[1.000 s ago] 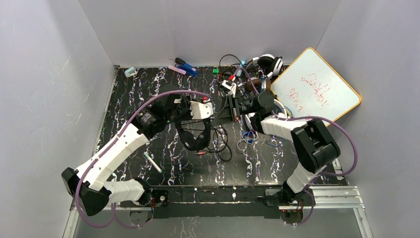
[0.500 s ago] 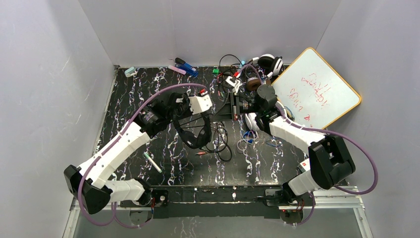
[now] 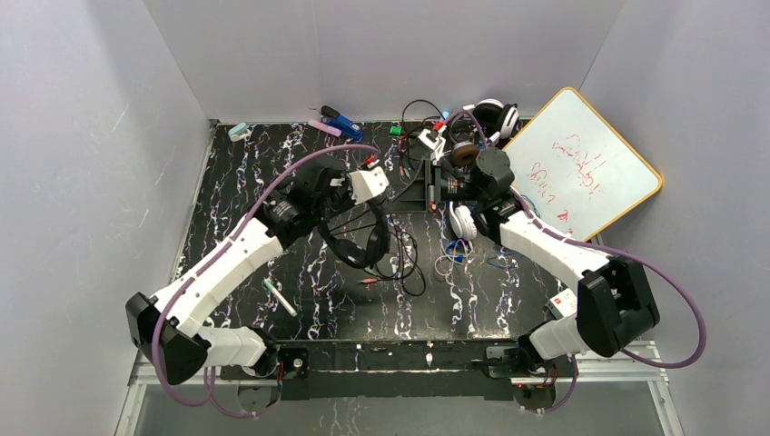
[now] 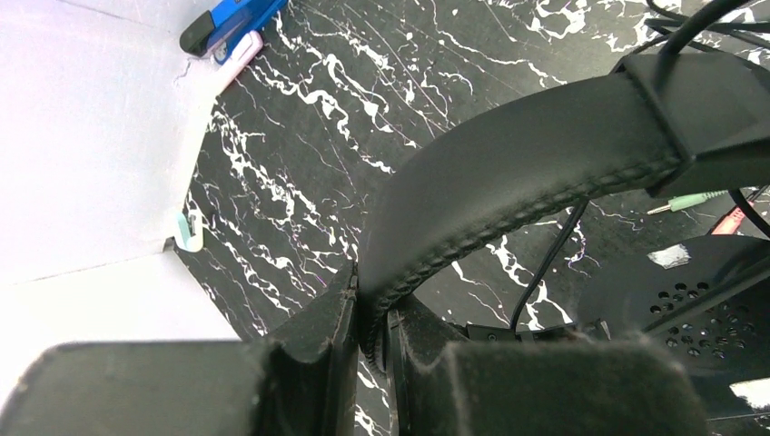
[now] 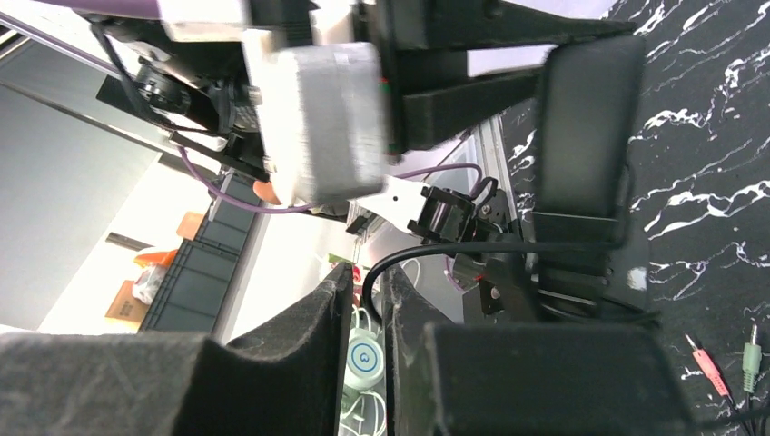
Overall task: Wrap the headphones
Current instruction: Wrap the headphones cable around the headphones.
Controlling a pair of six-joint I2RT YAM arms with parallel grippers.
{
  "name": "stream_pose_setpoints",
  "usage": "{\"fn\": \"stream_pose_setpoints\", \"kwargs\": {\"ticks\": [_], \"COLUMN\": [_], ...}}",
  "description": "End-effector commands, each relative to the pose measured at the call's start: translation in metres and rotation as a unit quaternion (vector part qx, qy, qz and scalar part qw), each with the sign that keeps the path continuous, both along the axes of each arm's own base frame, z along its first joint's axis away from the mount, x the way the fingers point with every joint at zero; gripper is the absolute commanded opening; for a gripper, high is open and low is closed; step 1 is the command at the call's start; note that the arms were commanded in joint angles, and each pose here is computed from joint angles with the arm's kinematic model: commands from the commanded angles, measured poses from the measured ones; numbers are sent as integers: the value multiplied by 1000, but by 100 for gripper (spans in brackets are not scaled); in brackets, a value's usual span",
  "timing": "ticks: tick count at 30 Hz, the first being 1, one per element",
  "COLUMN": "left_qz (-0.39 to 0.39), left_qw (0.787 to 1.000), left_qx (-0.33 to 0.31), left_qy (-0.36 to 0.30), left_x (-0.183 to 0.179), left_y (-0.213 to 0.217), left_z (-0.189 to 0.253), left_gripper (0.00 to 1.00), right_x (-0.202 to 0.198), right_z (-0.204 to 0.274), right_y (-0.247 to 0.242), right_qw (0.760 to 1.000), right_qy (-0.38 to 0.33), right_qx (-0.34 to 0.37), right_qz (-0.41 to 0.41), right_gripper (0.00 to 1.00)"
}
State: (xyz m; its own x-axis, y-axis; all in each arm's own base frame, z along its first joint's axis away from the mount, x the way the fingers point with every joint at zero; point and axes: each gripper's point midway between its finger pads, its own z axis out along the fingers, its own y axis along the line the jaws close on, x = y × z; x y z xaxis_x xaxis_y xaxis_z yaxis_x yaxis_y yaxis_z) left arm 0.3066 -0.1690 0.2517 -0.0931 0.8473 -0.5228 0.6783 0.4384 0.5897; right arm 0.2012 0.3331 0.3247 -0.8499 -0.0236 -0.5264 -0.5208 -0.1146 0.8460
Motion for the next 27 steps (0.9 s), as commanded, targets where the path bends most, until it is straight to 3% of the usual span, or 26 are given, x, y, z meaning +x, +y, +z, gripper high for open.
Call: {"fn": "stream_pose_setpoints", "kwargs": {"ticks": [1, 8, 15, 20, 27], "left_qz": [60, 136, 187, 197, 238], "left_qw": [998, 990, 972, 961, 926], "left_qx": [-16, -45, -137, -191, -293], "left_qy": [-9, -19, -20, -11, -20], "left_x": [8, 19, 23, 22, 21], "left_y": [3, -1, -12, -21, -25], "left_z": [5, 11, 24, 29, 46], "left_gripper": [0, 0, 0, 0, 0], "right_x": [-13, -10, -3, 0, 1], "right_z": [42, 29, 11, 3, -3], "right_y": [1, 11, 12, 11, 17], "right_qw": [998, 999, 998, 997, 993], "right_qy": [-51, -38, -41, -50, -85], "right_qx": [35, 16, -12, -23, -40], "right_qz": [1, -20, -46, -60, -70], "right_gripper": [27, 27, 27, 37, 43]}}
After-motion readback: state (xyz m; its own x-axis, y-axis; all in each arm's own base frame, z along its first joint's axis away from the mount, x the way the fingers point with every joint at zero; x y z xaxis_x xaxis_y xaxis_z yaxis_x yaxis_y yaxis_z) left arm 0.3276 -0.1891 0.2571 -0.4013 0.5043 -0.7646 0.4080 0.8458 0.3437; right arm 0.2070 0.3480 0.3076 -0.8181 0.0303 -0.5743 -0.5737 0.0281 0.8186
